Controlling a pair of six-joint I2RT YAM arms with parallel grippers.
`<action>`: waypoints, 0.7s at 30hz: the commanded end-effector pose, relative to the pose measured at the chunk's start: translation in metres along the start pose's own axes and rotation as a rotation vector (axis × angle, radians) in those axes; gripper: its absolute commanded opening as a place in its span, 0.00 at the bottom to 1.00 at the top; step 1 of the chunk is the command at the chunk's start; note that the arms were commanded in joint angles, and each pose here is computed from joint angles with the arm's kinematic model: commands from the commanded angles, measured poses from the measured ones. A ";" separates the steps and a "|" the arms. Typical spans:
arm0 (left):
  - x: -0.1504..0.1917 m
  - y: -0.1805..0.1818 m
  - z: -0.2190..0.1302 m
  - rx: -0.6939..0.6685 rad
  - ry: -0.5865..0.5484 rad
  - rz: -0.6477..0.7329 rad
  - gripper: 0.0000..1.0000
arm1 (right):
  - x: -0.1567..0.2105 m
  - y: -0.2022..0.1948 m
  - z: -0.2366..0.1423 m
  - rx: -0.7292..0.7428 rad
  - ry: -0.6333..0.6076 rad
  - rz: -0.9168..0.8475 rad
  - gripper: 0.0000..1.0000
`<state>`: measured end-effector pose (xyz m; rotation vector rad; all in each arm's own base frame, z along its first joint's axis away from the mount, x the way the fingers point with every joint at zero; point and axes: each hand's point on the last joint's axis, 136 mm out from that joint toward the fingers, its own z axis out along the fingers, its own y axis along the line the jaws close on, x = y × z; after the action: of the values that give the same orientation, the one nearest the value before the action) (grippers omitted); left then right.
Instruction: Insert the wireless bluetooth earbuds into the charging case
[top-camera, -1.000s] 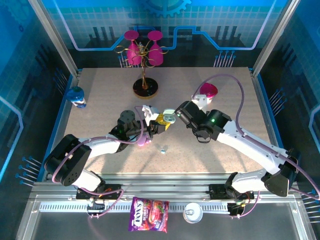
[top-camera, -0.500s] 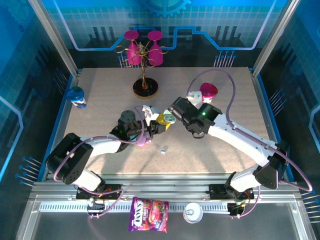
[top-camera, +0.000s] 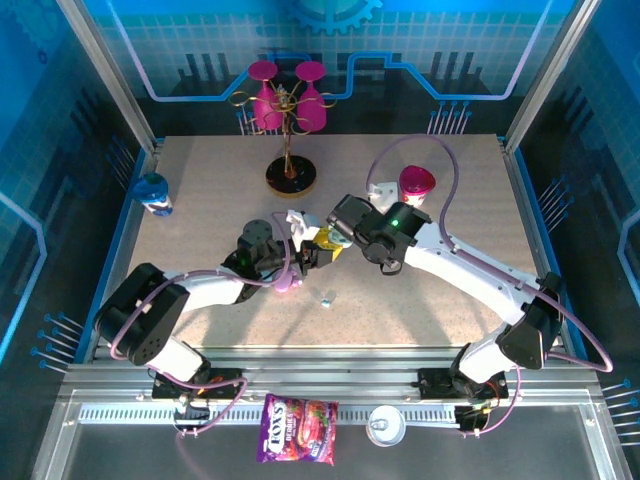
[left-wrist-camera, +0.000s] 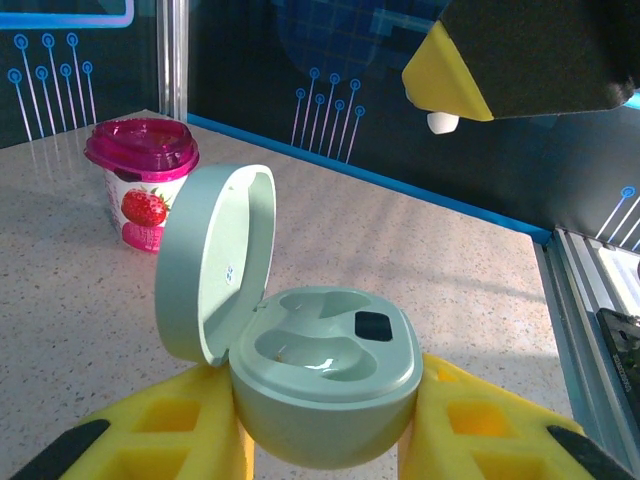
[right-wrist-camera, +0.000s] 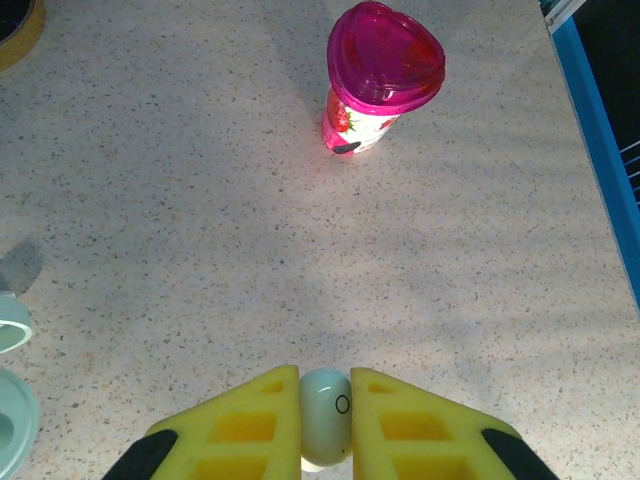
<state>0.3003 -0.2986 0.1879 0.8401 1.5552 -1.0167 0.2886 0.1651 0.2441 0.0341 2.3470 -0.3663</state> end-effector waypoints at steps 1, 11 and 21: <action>-0.017 -0.006 0.007 0.048 -0.051 0.013 0.28 | -0.004 0.005 -0.011 -0.065 -0.018 0.034 0.14; -0.026 -0.012 0.010 0.094 -0.048 -0.028 0.28 | -0.004 0.053 -0.036 -0.481 -0.067 0.048 0.14; -0.033 -0.031 0.004 0.175 -0.027 -0.087 0.28 | 0.000 0.058 -0.035 -0.500 -0.058 0.007 0.13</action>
<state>0.2911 -0.3103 0.2021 0.8494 1.5618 -1.1771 0.2732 0.2216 0.2525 -0.1678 2.3272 0.1983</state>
